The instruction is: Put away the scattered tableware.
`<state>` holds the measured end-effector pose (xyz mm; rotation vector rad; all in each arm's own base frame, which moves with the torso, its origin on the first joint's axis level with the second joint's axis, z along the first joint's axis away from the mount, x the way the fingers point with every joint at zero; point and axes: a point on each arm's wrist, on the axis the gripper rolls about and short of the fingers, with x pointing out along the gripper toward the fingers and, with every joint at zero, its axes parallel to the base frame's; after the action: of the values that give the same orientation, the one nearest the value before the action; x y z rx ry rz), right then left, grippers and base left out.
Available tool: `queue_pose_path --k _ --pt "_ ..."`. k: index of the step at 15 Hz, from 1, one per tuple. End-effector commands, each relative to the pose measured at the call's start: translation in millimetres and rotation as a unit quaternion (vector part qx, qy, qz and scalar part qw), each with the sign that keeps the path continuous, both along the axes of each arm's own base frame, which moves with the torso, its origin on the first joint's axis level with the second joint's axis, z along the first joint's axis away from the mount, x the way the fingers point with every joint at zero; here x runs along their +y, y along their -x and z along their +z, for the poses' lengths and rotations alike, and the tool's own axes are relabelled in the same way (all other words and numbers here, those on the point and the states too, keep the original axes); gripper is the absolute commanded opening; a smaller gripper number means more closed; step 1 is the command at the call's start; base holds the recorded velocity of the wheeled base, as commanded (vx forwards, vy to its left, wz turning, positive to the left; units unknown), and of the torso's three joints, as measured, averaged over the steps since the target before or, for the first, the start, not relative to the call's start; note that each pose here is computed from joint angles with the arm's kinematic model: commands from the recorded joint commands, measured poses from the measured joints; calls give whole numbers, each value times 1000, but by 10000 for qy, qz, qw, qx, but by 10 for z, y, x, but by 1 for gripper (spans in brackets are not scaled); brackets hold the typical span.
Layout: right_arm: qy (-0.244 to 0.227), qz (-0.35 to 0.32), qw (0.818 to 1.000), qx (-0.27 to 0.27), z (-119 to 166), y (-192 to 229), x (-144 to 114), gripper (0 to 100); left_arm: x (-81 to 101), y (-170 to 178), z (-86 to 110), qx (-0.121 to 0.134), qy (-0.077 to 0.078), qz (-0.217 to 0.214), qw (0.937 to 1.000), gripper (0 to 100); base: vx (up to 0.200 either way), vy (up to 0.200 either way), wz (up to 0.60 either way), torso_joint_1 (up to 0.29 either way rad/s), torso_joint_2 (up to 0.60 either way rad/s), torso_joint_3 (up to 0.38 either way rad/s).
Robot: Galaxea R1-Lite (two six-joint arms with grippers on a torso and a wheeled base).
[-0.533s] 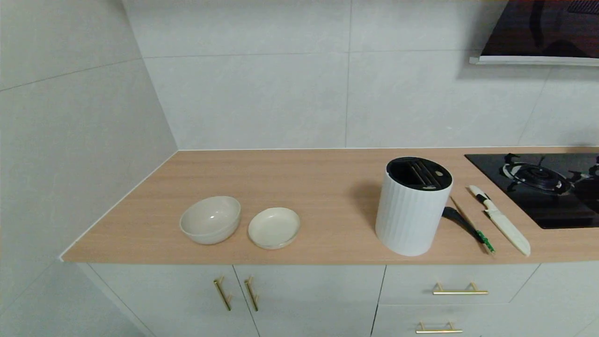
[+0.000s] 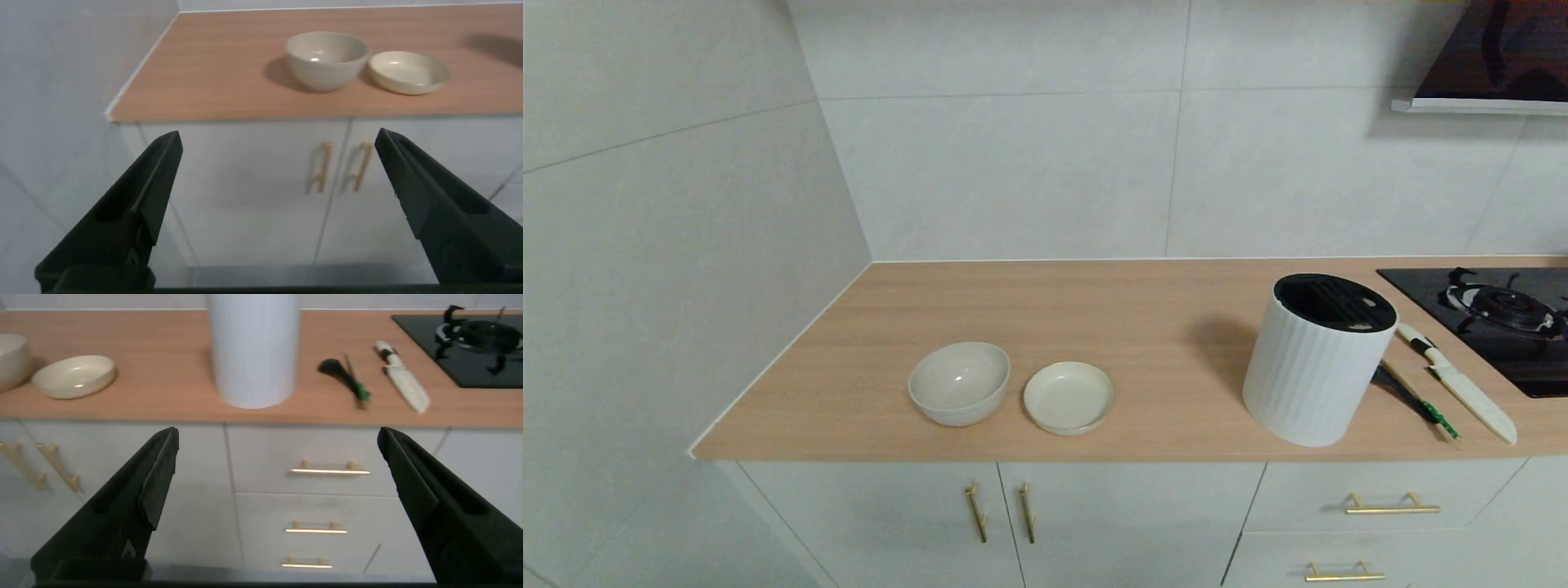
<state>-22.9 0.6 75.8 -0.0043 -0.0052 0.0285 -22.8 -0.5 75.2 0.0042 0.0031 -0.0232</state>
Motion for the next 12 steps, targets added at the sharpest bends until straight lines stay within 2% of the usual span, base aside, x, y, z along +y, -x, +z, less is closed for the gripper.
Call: queue_pose_path --k 1,11,12 --pt "2 3 10000 2 1 -1 0 100 0 -1 0 7 -2 1 10000 100 0 200 0 2 2 7" --pt "2 3 10000 2 1 -1 0 100 0 -1 0 7 -9 -7 10000 100 0 200 0 1 2 1" --pt "2 3 10000 2 1 -1 0 100 0 -1 0 7 -9 1 10000 100 0 0 0 0 0 0"
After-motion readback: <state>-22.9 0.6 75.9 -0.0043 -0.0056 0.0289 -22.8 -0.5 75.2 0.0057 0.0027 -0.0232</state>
